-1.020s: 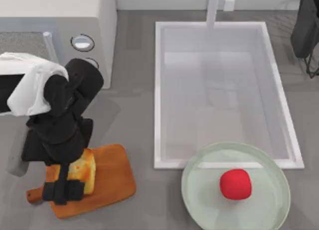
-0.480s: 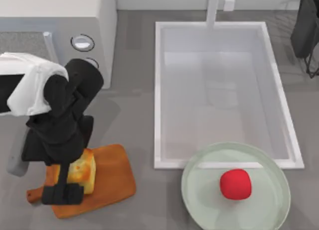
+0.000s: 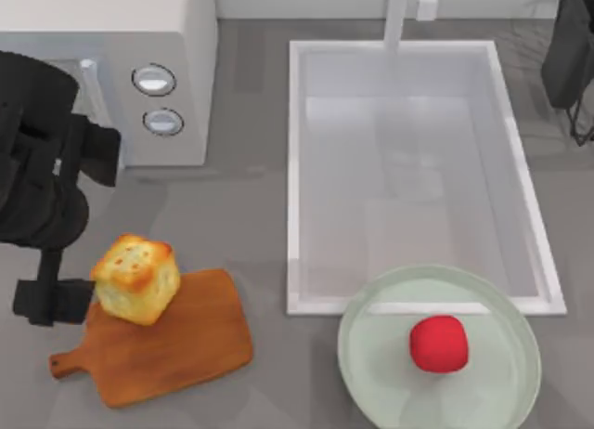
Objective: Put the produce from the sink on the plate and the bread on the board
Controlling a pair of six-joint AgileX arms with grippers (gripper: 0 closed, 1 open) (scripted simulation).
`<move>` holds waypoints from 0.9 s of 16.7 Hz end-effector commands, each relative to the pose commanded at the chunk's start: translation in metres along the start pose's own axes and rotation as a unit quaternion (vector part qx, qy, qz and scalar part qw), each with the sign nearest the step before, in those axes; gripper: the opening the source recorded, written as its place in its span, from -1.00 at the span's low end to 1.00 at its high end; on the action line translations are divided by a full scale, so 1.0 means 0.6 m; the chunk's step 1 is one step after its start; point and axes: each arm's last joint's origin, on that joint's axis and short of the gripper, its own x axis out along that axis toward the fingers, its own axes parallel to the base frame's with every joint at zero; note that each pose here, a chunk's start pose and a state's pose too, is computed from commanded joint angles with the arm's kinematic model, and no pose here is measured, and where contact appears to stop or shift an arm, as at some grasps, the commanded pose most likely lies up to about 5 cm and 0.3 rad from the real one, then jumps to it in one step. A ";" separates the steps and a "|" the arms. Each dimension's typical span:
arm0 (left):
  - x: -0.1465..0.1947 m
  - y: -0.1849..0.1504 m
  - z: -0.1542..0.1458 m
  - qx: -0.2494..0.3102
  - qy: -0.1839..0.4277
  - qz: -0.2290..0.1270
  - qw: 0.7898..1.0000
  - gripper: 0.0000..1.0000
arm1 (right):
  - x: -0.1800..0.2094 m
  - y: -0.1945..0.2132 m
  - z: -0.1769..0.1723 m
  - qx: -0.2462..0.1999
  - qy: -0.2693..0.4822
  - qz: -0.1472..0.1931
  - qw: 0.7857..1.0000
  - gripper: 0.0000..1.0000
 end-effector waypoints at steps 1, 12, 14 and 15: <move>-0.017 0.006 0.015 0.029 -0.007 -0.040 0.999 1.00 | 0.000 0.000 0.000 0.000 0.000 0.000 1.000 1.00; -0.092 0.206 0.077 0.470 -0.280 -0.281 0.789 1.00 | 0.000 0.000 0.000 0.000 0.000 0.000 1.000 1.00; -0.084 0.232 0.076 0.516 -0.336 -0.296 0.730 1.00 | 0.000 0.000 0.000 0.000 0.000 0.000 1.000 1.00; -0.080 0.241 0.076 0.533 -0.360 -0.302 0.704 1.00 | 0.000 0.000 0.000 0.000 0.000 0.000 1.000 1.00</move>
